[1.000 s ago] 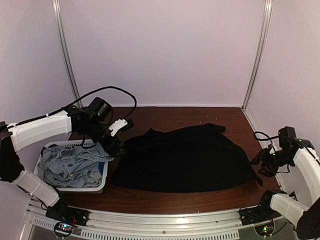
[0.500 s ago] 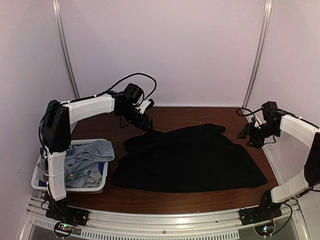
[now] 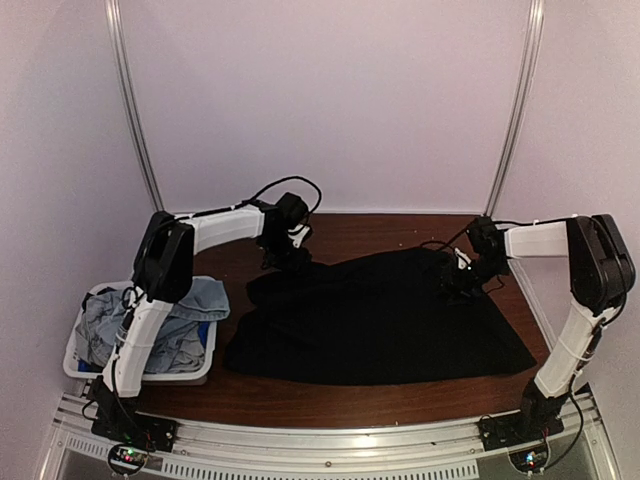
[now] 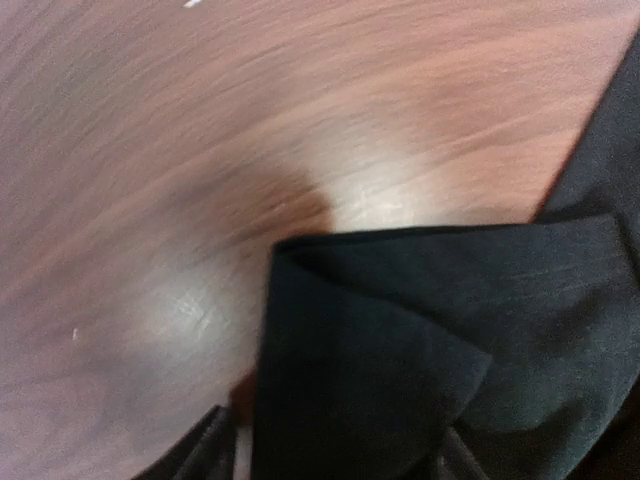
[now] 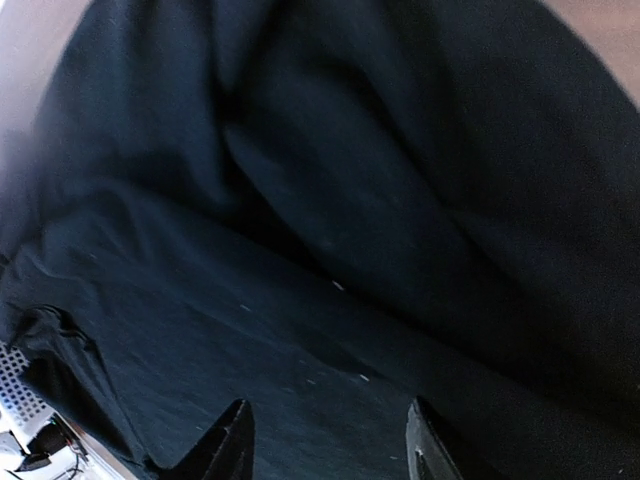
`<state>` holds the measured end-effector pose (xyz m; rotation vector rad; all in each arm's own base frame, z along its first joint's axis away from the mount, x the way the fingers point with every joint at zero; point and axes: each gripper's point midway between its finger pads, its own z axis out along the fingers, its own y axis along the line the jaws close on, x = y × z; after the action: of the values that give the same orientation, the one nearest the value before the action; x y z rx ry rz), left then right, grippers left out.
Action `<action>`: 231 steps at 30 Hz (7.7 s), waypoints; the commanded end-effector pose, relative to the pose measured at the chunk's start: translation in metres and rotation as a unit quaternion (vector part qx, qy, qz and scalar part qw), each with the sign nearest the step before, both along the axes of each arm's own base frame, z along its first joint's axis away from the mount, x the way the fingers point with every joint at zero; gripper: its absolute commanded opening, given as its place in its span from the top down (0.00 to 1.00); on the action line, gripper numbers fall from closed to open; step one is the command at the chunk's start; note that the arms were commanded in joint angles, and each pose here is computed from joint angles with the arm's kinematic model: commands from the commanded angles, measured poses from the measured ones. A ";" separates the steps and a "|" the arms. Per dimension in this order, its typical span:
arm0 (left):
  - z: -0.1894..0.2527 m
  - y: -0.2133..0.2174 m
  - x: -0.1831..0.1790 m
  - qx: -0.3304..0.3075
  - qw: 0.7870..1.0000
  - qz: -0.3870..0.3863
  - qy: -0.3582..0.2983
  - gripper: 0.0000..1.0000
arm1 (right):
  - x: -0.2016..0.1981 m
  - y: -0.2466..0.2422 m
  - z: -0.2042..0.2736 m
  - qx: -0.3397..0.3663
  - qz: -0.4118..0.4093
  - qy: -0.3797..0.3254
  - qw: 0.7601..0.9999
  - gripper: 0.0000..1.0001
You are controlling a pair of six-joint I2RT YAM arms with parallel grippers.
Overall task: Fold and stack the mixed laundry pile
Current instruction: Flatten out the crumpled T-shirt at the center of the board, then pick up the flattened T-shirt from the center of the board.
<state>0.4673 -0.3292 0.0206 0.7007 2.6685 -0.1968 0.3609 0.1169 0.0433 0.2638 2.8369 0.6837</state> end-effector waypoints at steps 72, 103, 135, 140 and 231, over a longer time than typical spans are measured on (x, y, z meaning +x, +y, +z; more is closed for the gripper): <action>0.018 0.163 0.014 -0.007 0.970 0.234 0.062 0.17 | 0.137 -0.074 0.026 -0.135 -0.024 -0.058 0.989 1.00; 0.311 0.101 0.080 -0.231 0.931 0.137 -0.247 1.00 | 0.128 -0.101 0.271 -0.097 -0.095 -0.299 0.945 1.00; 0.708 0.135 -0.267 -0.513 0.661 -0.128 -0.532 1.00 | -0.203 -0.097 0.638 -0.053 -0.156 -0.712 0.682 1.00; 0.722 0.142 -0.279 -0.529 0.636 -0.131 -0.546 1.00 | -0.218 -0.105 0.648 -0.058 -0.180 -0.726 0.661 1.00; 0.061 0.135 0.107 -0.012 0.988 0.145 -0.056 0.06 | 0.006 -0.029 0.035 0.011 -0.039 0.001 0.999 0.03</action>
<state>0.5537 -0.1789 0.0288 0.2831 2.7471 -0.0027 0.3435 0.0906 0.0420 0.3920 2.9029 0.7079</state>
